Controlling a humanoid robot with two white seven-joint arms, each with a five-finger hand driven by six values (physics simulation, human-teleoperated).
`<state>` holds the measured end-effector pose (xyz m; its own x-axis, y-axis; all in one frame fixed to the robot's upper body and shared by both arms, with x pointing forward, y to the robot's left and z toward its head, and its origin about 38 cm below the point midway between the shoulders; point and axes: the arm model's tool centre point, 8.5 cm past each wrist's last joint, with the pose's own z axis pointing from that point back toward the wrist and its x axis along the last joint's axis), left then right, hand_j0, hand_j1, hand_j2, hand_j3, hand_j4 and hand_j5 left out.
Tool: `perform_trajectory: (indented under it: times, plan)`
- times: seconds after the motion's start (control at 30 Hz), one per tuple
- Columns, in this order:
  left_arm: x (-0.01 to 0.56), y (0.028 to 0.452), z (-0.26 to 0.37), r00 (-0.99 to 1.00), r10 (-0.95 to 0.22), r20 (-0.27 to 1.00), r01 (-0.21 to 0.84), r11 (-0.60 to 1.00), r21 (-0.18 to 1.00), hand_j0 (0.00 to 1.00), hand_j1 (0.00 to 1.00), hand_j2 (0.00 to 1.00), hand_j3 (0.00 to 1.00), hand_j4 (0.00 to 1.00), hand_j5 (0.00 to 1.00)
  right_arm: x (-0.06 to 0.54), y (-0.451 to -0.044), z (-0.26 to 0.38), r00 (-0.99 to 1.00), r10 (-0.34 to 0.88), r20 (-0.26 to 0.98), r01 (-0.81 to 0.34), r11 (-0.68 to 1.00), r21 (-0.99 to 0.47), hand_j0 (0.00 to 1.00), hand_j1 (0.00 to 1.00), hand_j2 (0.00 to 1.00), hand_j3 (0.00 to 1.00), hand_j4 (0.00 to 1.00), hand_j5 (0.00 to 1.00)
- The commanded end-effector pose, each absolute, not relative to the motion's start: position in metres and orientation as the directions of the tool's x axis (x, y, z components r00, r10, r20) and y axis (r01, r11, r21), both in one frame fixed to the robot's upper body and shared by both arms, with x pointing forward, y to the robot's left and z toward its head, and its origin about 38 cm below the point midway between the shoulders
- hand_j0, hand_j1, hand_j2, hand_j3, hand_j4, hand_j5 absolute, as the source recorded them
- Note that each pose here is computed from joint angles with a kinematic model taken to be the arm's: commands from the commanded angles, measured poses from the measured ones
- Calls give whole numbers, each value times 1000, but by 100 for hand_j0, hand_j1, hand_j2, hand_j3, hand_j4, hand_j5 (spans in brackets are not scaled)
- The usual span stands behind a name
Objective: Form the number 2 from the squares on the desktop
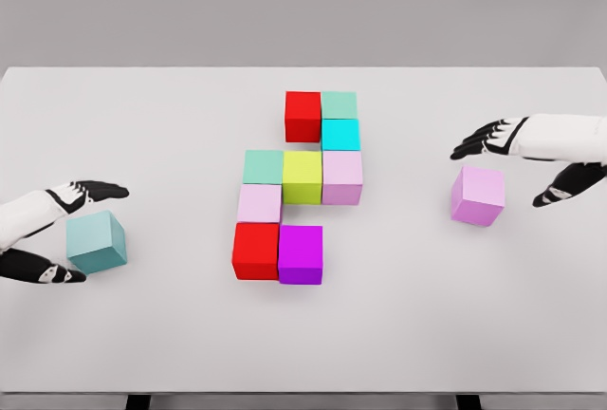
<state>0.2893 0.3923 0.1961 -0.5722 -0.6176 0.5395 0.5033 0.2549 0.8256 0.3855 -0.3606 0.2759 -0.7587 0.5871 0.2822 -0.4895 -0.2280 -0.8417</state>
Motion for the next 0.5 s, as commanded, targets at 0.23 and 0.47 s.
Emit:
perform_trajectory:
  times: [0.23,0.47]
  plan:
    - [288,389,190,-584,-623,520,489,242,838,100,100,100,100,100,100,388,-362,279,-756,594,276,-482,-219,-848,100,100,100,100,100,100]
    - [284,379,177,-589,-609,531,481,264,836,100,100,100,100,100,100,385,-372,256,-720,617,316,-537,-208,-817,100,100,100,100,100,100]
